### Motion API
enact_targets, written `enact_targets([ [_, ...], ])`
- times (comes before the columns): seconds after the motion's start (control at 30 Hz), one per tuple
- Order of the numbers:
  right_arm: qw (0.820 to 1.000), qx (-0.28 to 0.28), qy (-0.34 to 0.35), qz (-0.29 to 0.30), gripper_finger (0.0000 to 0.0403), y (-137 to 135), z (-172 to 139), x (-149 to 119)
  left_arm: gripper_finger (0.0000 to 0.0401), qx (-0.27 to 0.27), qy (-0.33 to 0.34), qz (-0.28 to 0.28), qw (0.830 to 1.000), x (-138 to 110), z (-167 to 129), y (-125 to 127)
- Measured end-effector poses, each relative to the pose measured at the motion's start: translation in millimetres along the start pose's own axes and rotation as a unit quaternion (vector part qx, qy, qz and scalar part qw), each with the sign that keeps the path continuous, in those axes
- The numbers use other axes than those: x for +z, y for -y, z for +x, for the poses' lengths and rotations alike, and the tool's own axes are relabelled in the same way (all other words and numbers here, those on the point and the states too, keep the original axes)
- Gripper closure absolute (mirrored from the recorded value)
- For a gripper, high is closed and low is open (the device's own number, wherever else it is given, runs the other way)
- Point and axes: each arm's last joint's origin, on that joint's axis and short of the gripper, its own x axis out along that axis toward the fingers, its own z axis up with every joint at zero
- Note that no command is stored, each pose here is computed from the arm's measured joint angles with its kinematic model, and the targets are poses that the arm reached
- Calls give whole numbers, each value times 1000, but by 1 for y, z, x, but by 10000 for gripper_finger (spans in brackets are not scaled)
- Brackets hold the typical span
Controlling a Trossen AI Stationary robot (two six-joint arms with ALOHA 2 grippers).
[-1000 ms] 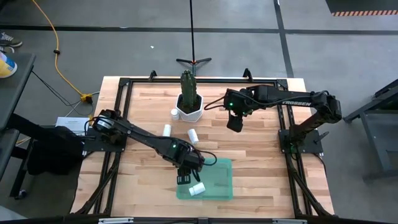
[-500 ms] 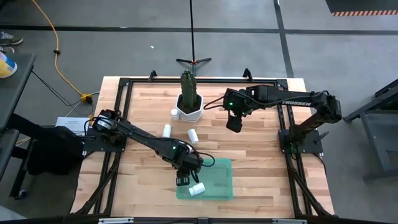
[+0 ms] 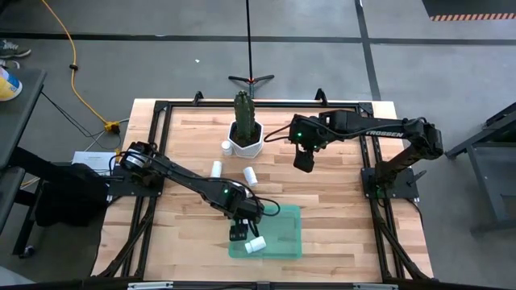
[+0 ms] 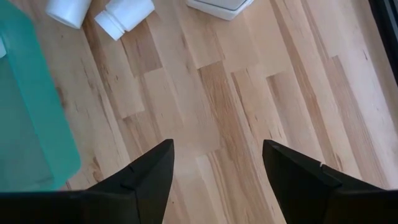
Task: Pick and place pill bottles into a basket
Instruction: Put the white pill bottle into the green bin
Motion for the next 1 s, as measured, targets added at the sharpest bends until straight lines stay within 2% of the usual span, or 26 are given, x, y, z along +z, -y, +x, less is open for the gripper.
enact_targets([
  [0.1, 1000, 1, 0, 0, 167, 0, 0, 0, 83, 0, 1, 7, 1000, 4, -6, 0],
  [0.23, 1000, 7, -1, 0, 167, 0, 0, 0, 84, -2, 20, 18, 1000, 18, -28, 1],
  [0.37, 1000, 10, 1, 1, 166, -1, 0, 0, 73, 22, 38, 27, 999, 32, -60, -4],
  [0.47, 1000, 11, 1, 8, 166, -1, 0, 0, 65, 56, 27, 30, 998, 36, -85, -10],
  [0.6, 1000, 22, 0, 14, 167, -2, 0, 1, 62, 112, 4, 35, 993, 32, -115, -16],
  [0.77, 998, 44, 10, 40, 166, -5, 0, 3, 66, 173, -41, 27, 984, 19, -137, -25],
  [0.9, 996, 62, 40, 52, 166, -17, 2, 6, 64, 190, -26, 24, 981, 8, -150, -29],
  [1.0, 994, 77, 57, 56, 167, -27, 6, 6, 64, 212, 12, 19, 977, -2, -169, -35],
])
